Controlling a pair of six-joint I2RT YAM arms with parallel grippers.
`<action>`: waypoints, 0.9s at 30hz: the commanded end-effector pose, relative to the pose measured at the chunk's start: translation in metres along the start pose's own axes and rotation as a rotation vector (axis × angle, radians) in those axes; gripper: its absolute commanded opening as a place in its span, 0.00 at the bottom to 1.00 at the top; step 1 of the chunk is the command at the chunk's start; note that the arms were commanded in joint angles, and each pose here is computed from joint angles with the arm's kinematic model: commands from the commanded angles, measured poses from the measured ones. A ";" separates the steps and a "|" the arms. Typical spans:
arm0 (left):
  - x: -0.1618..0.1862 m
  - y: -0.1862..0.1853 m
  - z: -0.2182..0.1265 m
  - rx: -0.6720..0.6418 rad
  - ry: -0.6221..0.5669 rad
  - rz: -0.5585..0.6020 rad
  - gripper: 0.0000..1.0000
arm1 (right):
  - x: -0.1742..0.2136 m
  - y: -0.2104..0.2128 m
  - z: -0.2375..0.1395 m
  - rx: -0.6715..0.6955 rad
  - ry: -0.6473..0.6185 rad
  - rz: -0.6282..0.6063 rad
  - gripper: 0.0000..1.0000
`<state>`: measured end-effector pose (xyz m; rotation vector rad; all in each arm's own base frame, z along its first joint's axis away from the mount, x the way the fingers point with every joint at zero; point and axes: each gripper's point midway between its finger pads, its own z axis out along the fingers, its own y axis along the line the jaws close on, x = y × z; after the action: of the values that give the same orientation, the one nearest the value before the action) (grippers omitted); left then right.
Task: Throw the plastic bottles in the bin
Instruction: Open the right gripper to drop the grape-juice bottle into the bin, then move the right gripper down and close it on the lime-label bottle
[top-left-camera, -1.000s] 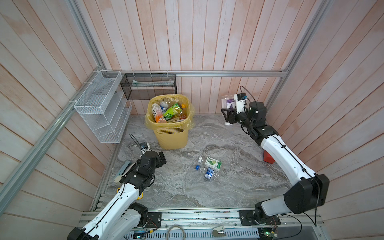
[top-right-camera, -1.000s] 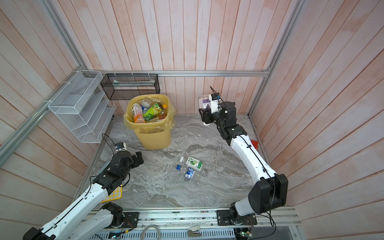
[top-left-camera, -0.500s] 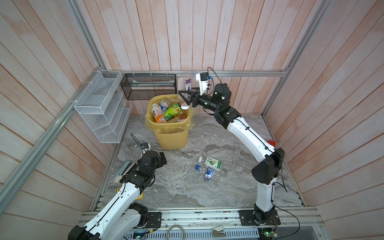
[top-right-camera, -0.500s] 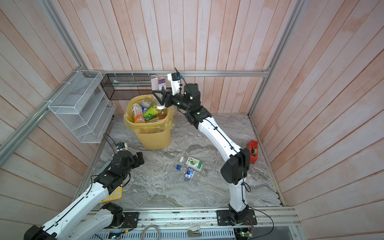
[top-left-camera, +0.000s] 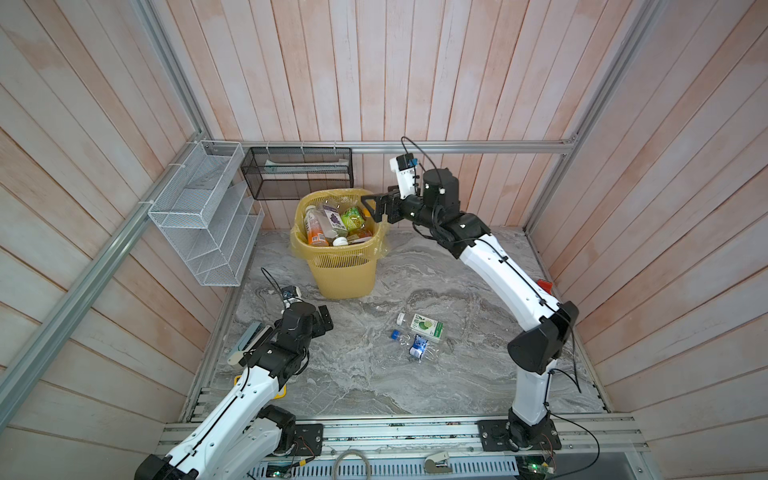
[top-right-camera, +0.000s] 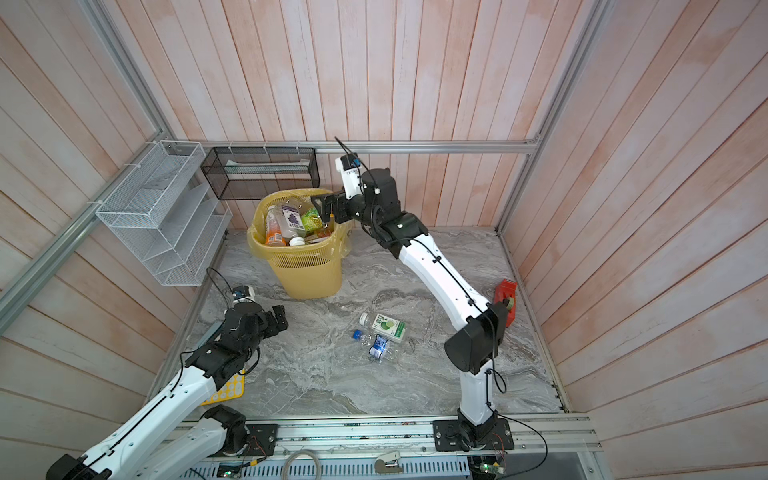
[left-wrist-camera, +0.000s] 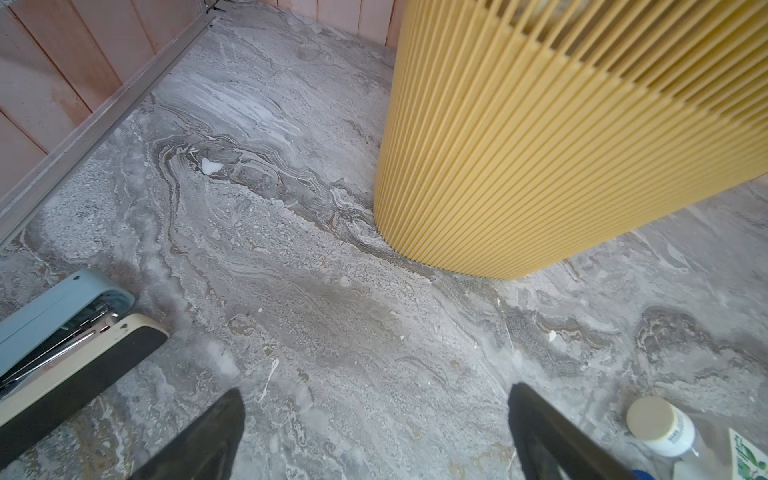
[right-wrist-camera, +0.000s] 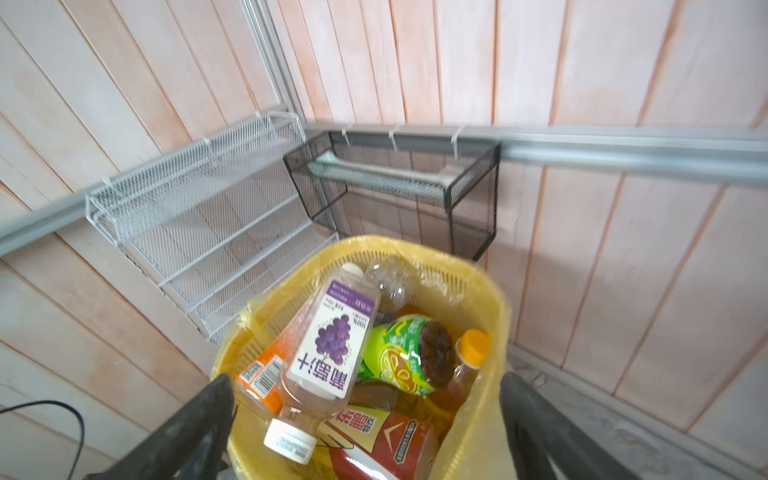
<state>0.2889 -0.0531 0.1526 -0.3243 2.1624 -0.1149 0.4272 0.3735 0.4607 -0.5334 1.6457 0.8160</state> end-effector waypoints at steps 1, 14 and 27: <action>-0.004 -0.002 -0.001 0.008 -0.006 0.000 1.00 | -0.018 -0.014 -0.026 0.086 -0.049 -0.055 1.00; -0.001 0.002 -0.007 0.021 -0.034 -0.015 1.00 | 0.180 -0.075 -0.110 0.259 0.330 0.055 1.00; 0.002 -0.007 -0.003 0.050 -0.015 0.003 1.00 | 0.363 -0.087 -0.192 0.324 0.823 0.120 0.96</action>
<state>0.2864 -0.0557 0.1555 -0.3159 2.1388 -0.1442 0.2935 0.2060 0.1158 -0.5399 2.4850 0.4026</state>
